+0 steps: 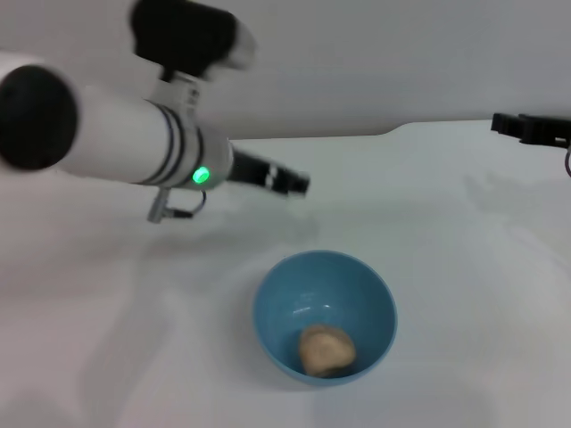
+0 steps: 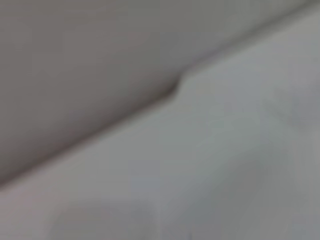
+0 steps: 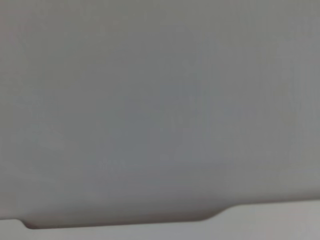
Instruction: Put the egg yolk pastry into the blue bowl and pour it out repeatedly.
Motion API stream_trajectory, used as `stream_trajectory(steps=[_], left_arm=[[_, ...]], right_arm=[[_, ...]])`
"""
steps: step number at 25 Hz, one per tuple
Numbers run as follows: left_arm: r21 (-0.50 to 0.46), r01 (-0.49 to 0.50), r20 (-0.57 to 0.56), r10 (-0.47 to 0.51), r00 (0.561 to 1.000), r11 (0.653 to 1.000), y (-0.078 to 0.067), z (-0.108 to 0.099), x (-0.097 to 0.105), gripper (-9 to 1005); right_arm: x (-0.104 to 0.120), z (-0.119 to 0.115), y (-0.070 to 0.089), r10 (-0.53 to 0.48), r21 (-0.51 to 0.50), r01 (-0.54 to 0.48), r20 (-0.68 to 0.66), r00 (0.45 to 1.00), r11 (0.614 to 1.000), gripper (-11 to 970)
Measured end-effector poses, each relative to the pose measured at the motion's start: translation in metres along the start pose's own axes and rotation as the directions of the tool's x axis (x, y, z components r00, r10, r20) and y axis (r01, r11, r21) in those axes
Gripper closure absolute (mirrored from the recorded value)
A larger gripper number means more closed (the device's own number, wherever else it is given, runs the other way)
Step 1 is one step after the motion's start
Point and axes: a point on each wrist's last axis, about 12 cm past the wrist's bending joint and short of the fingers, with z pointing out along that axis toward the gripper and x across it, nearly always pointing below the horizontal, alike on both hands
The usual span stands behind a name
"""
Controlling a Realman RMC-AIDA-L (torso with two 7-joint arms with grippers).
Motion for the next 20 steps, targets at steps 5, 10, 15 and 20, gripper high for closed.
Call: stream_trajectory(steps=[5, 10, 15, 20], left_arm=[[-0.079, 0.102, 0.270, -0.077, 0.960, 0.992, 0.027, -0.017, 0.018, 378], [-0.161, 0.230, 0.459, -0.133, 0.878, 0.960, 0.052, -0.029, 0.052, 376], [-0.217, 0.281, 0.580, -0.108, 0.807, 0.935, 0.058, -0.030, 0.081, 377], [-0.272, 0.274, 0.665, -0.026, 0.747, 0.922, 0.055, -0.024, 0.108, 378]], right_arm=[[0.001, 0.001, -0.015, -0.011, 0.075, 0.010, 0.012, 1.000, 0.997, 625], [0.009, 0.006, -0.020, -0.139, 0.219, 0.116, 0.092, 0.986, 0.969, 625], [0.025, 0.017, -0.006, -0.335, 0.332, 0.264, 0.180, 0.925, 0.906, 625], [0.045, 0.028, 0.006, -0.426, 0.378, 0.317, 0.249, 0.870, 0.870, 625]])
